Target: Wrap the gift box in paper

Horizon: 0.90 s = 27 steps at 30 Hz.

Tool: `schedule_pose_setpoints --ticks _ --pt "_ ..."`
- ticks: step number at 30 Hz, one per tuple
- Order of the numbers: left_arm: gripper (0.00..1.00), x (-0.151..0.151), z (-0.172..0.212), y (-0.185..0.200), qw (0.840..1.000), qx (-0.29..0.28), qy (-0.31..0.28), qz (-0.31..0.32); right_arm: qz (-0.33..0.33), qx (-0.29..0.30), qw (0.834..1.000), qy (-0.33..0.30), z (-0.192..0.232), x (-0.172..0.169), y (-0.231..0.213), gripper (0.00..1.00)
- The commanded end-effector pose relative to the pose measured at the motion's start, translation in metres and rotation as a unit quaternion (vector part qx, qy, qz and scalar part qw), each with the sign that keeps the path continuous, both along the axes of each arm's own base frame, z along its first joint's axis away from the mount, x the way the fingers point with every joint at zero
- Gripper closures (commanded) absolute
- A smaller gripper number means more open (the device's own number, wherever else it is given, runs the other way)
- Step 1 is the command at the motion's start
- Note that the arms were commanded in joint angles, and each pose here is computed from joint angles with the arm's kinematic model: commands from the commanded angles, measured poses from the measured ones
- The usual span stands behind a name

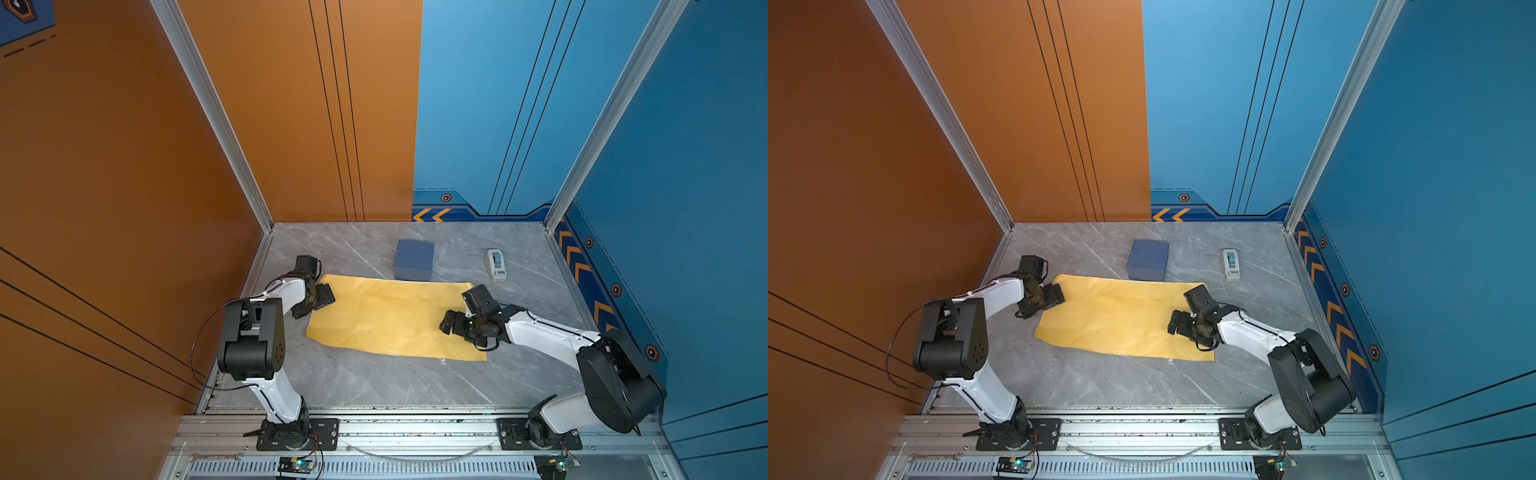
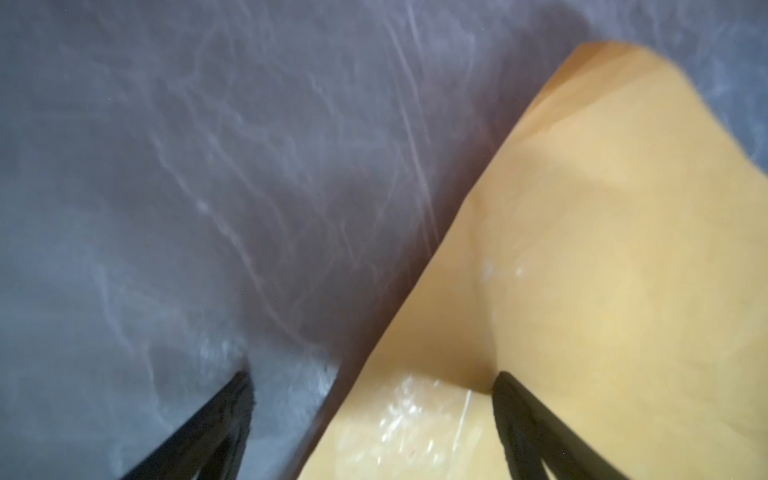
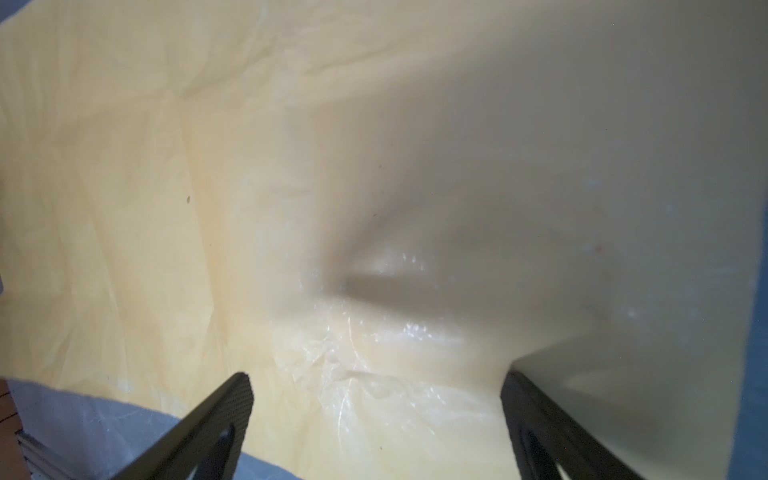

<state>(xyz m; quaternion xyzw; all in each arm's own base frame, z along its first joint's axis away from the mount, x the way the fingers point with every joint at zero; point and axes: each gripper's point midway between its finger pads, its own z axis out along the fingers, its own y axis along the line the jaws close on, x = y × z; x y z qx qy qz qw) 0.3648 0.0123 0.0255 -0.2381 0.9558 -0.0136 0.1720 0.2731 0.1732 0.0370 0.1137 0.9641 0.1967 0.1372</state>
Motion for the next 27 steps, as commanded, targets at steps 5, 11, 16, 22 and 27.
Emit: schedule_pose_setpoints --ticks 5,11,16,22,27 --pt "0.09 -0.018 0.032 -0.025 0.999 -0.011 -0.031 -0.017 0.03 -0.037 0.998 0.028 0.009 -0.005 -0.045 0.06" --pt "0.1 0.04 0.087 -0.071 0.99 -0.037 -0.106 -0.088 0.021 0.015 0.997 -0.071 0.084 0.059 -0.025 0.04" --pt "0.11 0.094 0.099 -0.147 0.97 -0.099 -0.131 -0.177 -0.013 0.08 0.992 -0.091 0.096 0.128 -0.005 0.05" --pt "0.12 0.139 0.095 -0.22 0.95 -0.156 -0.143 -0.229 -0.013 0.136 0.987 -0.088 0.089 0.186 0.027 0.09" --pt "0.13 0.156 0.073 -0.258 0.941 -0.203 -0.135 -0.235 0.013 0.147 0.987 -0.069 0.071 0.207 0.055 0.12"
